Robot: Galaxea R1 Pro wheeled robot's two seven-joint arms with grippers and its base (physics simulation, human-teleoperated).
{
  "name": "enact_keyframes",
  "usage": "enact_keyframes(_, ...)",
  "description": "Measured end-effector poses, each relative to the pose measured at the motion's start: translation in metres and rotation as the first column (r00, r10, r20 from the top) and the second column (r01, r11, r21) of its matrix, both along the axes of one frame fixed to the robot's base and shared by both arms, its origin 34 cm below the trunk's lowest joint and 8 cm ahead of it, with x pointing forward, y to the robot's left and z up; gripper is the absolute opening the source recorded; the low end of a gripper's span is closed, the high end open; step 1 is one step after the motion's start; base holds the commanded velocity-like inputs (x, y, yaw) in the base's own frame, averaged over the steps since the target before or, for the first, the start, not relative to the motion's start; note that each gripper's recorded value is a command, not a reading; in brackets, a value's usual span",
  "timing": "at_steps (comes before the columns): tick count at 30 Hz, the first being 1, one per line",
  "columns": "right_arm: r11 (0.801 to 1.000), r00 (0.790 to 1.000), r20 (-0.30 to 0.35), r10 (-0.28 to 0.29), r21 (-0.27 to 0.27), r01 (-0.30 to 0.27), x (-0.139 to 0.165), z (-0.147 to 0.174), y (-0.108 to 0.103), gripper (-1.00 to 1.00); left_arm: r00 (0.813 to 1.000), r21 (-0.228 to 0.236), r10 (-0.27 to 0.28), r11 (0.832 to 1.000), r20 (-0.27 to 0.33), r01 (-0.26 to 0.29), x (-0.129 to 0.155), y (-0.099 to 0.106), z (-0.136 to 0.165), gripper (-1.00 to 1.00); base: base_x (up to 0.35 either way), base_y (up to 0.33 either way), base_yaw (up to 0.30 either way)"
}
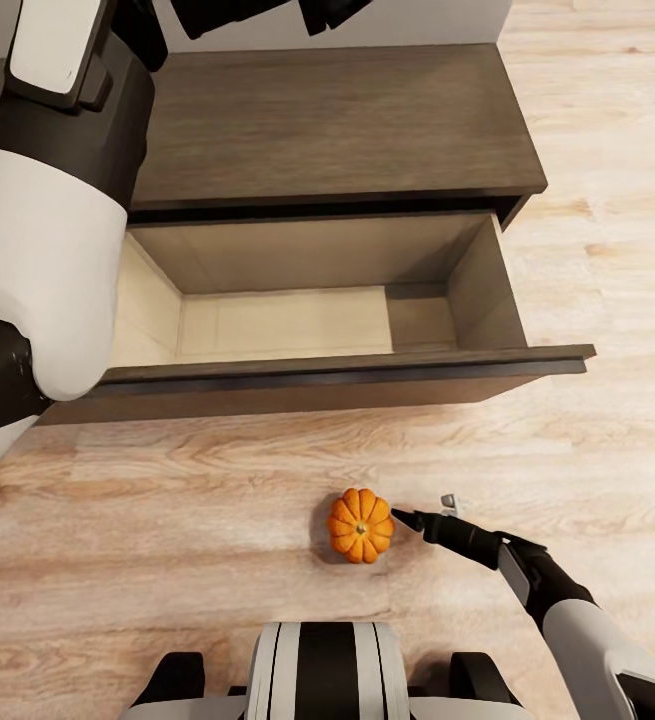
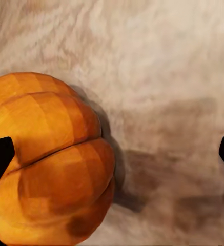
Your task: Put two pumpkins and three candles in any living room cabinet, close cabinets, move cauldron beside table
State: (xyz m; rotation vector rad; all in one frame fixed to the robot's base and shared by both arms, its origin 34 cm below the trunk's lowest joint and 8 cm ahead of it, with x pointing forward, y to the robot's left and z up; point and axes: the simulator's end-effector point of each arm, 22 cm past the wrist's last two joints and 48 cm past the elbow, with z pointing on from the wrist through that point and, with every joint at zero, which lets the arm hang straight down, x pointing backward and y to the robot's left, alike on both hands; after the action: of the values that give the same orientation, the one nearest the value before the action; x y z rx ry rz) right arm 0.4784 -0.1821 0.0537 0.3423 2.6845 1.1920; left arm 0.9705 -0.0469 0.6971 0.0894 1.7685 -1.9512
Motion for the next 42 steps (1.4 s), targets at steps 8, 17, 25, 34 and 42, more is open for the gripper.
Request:
enact_keyframes(8,0.994,0.999,0.035,0.009,0.105,-0.012,0.004,0.020,0.014,1.00,1.000,0.000,-0.001,1.000,0.000,0.001,0.000,0.000,0.000,1.00,0.000,0.000,0.002)
enact_keyframes(17,0.988,0.995,0.030,0.099,0.116,-0.102,-0.010,0.020,0.031,1.00,1.000,-0.001,-0.003,1.000,0.017,0.003,-0.002,0.000,0.006,1.00,0.000,0.000,0.000)
enact_keyframes(25,0.990,0.992,0.010,0.124,0.072,-0.124,-0.015,0.011,0.030,1.00,1.000,-0.002,-0.003,1.000,0.021,0.003,-0.003,0.000,0.007,1.00,0.000,0.000,0.131)
enact_keyframes(34,0.992,0.993,-0.001,0.114,0.054,-0.114,-0.014,0.007,0.028,1.00,1.000,-0.003,-0.004,1.000,0.022,0.004,-0.003,-0.001,0.008,1.00,0.000,0.000,0.107)
enact_keyframes(42,0.992,0.994,0.000,0.111,0.054,-0.111,-0.011,0.009,0.021,1.00,1.000,-0.009,-0.003,1.000,0.005,0.003,-0.004,-0.006,0.002,1.00,0.000,0.000,0.008)
